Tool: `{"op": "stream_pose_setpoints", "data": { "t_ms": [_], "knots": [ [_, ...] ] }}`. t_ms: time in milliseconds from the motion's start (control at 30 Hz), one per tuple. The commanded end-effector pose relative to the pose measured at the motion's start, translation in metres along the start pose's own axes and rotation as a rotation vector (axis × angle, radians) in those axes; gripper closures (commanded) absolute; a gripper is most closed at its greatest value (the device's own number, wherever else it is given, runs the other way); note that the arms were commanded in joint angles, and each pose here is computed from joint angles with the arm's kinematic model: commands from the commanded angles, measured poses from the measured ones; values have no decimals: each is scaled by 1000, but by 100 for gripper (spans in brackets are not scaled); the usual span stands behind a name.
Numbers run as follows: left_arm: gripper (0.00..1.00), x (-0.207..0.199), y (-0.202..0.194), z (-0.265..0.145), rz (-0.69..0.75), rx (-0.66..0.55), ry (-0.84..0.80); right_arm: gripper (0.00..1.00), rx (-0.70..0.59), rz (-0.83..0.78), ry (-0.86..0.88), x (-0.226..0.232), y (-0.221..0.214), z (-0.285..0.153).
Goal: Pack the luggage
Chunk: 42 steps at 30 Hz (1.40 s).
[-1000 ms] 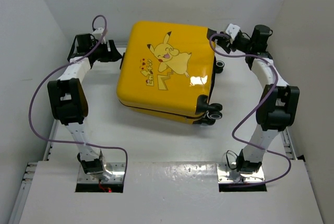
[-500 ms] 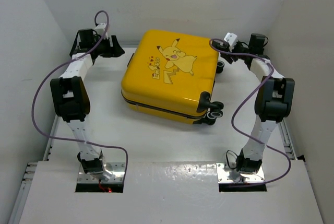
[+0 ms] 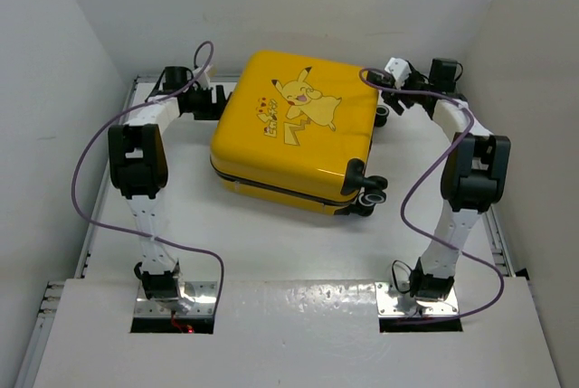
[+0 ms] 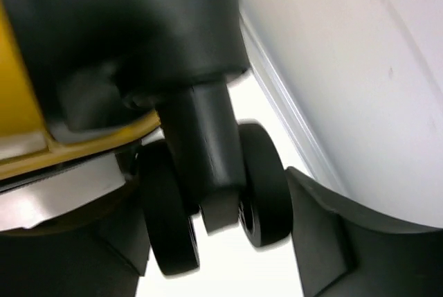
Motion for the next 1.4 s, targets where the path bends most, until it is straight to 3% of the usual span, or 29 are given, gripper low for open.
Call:
{"op": "stream_pose_setpoints", "data": {
  "t_ms": [0, 167, 267, 467, 500, 567, 600, 700, 867, 1100, 1267, 1367],
  "knots": [
    [25, -28, -14, 4, 38, 47, -141, 29, 62, 47, -92, -25, 11, -35],
    [30, -11, -39, 25, 28, 123, -4, 28, 147, 250, -200, -36, 10, -75],
    [36, 5, -55, 31, -10, 170, 74, 29, 198, 482, -250, -35, 10, -99],
    [47, 13, -84, 35, -115, 269, 153, 41, 246, 812, -175, -6, 15, -115],
    [50, 15, -90, 36, -135, 285, 157, 43, 242, 930, -159, 1, 14, -108],
    [53, 13, -95, 34, -167, 310, 163, 52, 241, 1021, -116, 7, 20, -104],
    [59, 16, -100, 34, -174, 325, 179, 56, 241, 1165, -73, 18, 20, -93],
    [68, 22, -114, 30, -214, 357, 193, 72, 241, 1304, -44, 32, 17, -78],
    [100, 35, -121, 4, -263, 364, 232, 88, 280, 1463, 0, 82, 6, -55],
    [100, 47, -119, -34, -318, 321, 256, 89, 224, 1617, 55, 114, 14, -17],
    [100, 32, -122, -45, -327, 316, 184, 83, 134, 1740, 102, 109, 25, 35],
    [100, 28, -121, -47, -327, 313, 173, 79, 89, 1727, 150, 108, 35, 73]
  ]
}}
Point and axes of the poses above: each gripper's point midway between its finger pads, its own z axis out along the fingers, its own x axis along the line the jaws close on, y = z × x, the point moved 3 cm from there along -z, back along the fingers, and after that the axes turned 5 degrees about -z, right-handed, at the moved point
